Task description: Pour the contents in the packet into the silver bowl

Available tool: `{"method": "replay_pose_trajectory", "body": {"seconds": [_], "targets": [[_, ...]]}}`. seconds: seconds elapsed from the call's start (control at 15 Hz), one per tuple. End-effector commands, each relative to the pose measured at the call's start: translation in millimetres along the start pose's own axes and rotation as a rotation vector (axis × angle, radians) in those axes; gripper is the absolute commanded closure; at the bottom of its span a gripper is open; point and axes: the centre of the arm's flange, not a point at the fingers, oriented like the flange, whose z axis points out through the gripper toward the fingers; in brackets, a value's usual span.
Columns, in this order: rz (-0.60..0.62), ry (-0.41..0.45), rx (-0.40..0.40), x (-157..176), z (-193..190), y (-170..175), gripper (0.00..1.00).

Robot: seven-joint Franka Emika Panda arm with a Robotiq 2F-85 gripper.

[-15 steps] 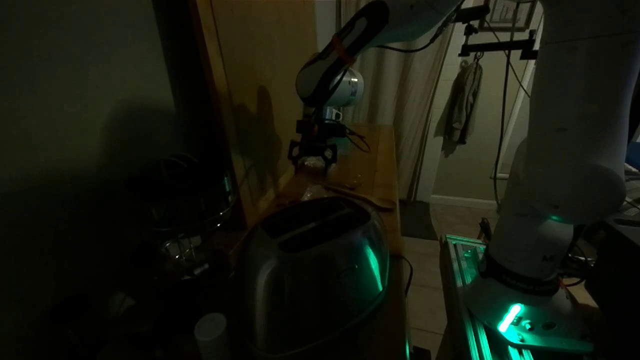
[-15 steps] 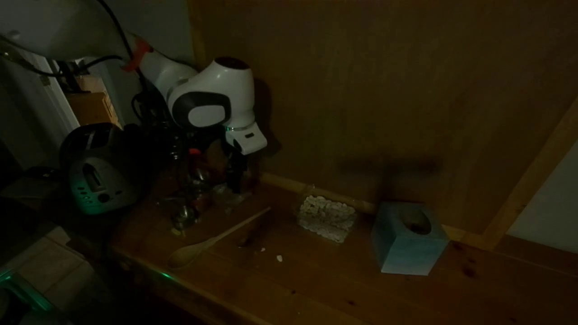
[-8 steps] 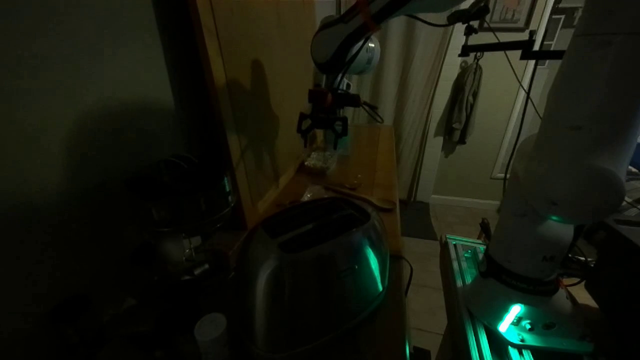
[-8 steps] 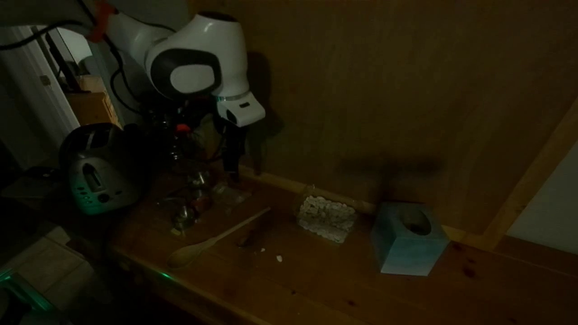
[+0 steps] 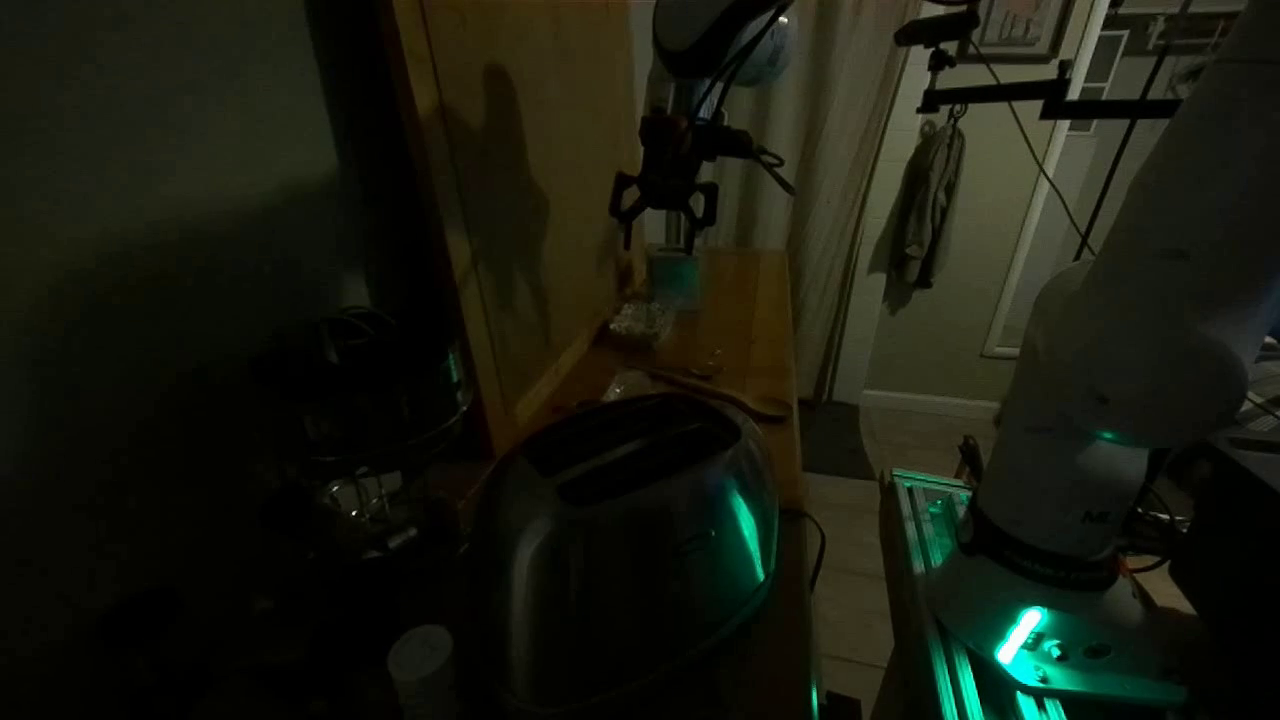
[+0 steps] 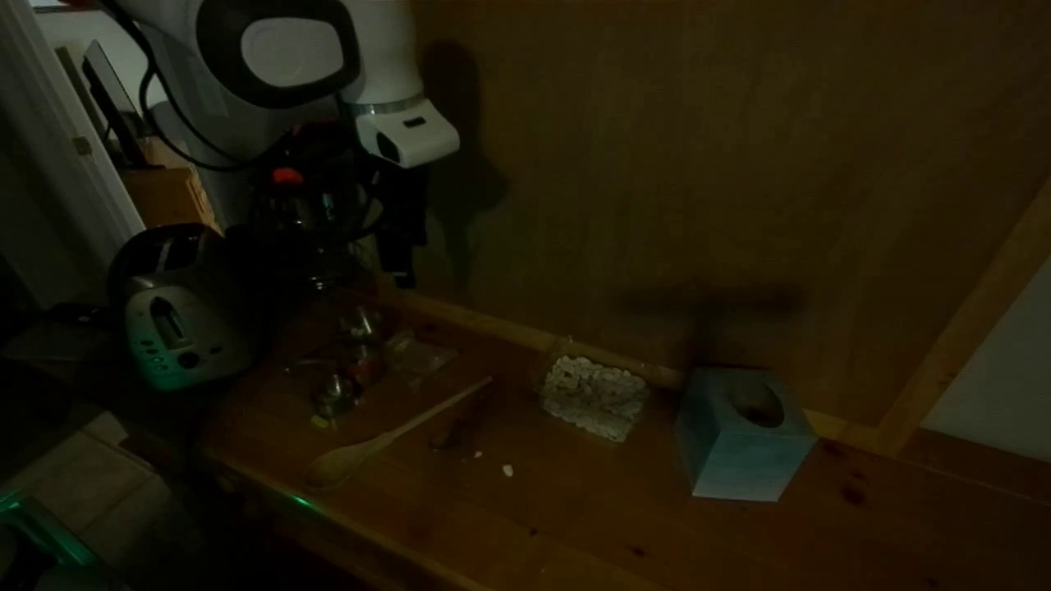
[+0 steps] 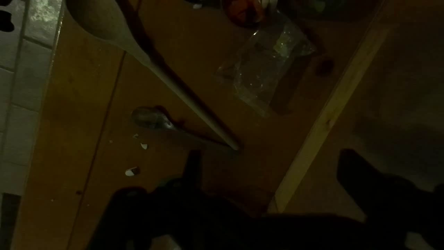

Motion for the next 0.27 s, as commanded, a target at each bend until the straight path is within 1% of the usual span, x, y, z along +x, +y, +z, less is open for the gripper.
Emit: {"method": "replay_pose_trajectory", "body": {"seconds": [0.0,0.2], "targets": [[0.000,-0.004,-0.005,0.5,3.2,-0.4,0.00],[0.000,-0.010,-0.012,1.0,8.1,-1.1,0.00]]}}
